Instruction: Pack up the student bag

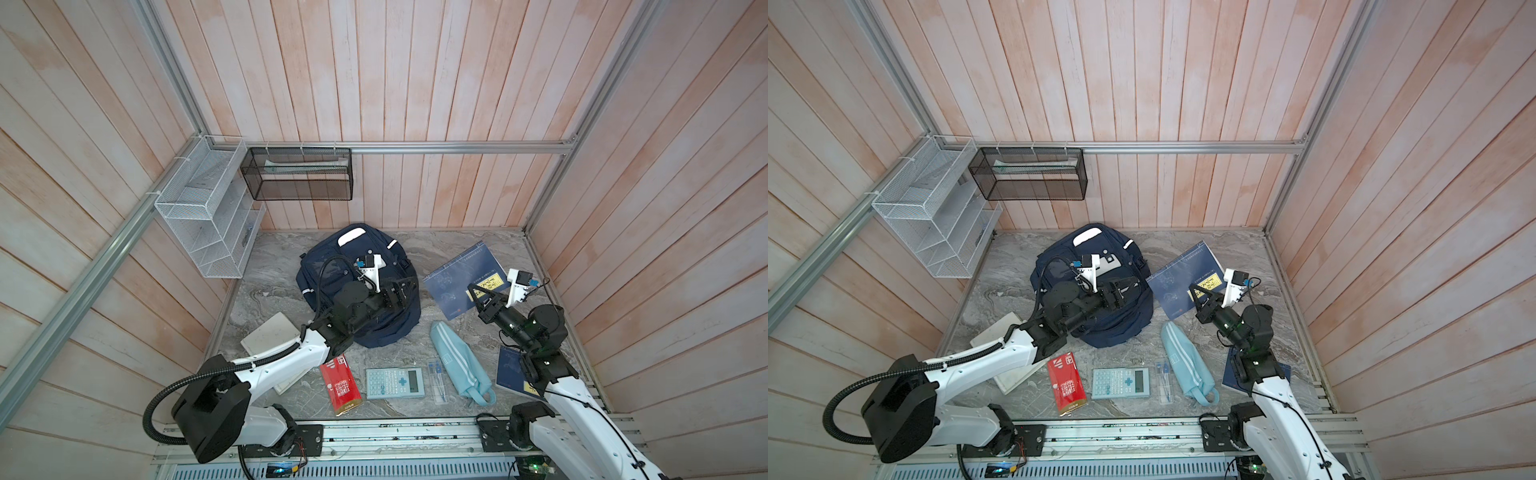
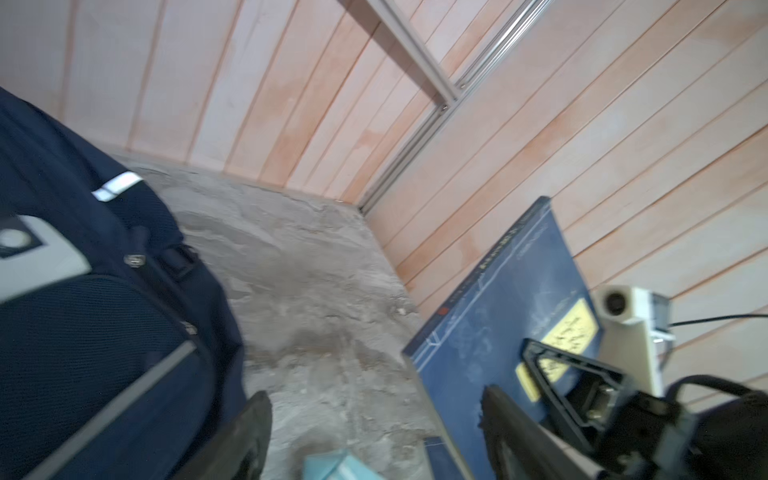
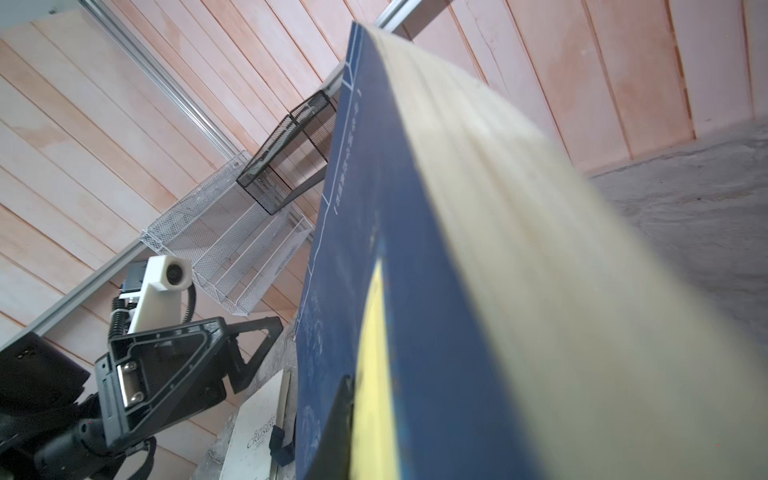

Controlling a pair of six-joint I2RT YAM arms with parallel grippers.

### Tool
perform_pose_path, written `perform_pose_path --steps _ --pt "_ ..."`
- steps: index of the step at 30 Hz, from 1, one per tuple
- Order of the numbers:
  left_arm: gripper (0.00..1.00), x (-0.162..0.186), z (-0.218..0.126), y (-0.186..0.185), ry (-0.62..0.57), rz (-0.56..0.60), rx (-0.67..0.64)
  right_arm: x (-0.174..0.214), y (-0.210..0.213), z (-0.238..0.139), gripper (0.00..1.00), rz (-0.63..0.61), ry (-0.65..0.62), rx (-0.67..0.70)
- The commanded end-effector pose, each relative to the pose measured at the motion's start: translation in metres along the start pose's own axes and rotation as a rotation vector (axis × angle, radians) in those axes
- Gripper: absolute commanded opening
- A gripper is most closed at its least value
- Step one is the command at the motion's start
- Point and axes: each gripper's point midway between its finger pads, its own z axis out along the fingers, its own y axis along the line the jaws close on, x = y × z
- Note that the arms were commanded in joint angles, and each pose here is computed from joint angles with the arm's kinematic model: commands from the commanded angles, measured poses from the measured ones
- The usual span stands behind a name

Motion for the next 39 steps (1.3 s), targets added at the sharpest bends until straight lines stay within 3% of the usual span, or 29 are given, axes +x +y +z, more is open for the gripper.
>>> perform_pose_path --steps 1,4,7,18,20,21,22,23,31,39 --pt "0.78 0.059 -0.004 0.072 0.262 0.261 -0.256 -0.002 -0.010 0.002 0.00 -0.020 0.037 0.060" --pt "0.78 0.092 0.006 0.095 0.435 0.395 -0.293 0.003 -0.014 0.008 0.00 0.022 0.079 0.049" --pt "0.79 0.109 0.015 0.117 0.524 0.479 -0.400 0.003 -0.015 0.010 0.00 0.046 0.101 0.029" --pt "0.76 0.135 0.036 0.162 0.612 0.557 -0.515 0.018 -0.032 0.023 0.00 0.081 0.134 0.032" --pt "0.61 0.142 0.041 0.166 0.640 0.560 -0.517 0.026 -0.036 0.030 0.00 0.096 0.172 0.019" --pt "0.39 0.141 0.044 0.163 0.643 0.557 -0.509 0.033 -0.038 0.033 0.00 0.103 0.201 0.009" --pt "0.10 0.133 0.046 0.157 0.632 0.553 -0.499 0.038 -0.038 0.036 0.00 0.112 0.231 -0.005" --pt "0.00 0.124 0.048 0.149 0.607 0.542 -0.483 0.044 -0.037 0.038 0.00 0.126 0.259 -0.020" --pt "0.00 -0.007 0.050 0.050 0.383 0.457 -0.317 0.102 -0.008 0.061 0.00 0.212 0.428 -0.045" --pt "0.00 -0.060 0.052 0.022 0.322 0.421 -0.250 0.128 -0.017 0.112 0.00 0.321 0.449 -0.074"
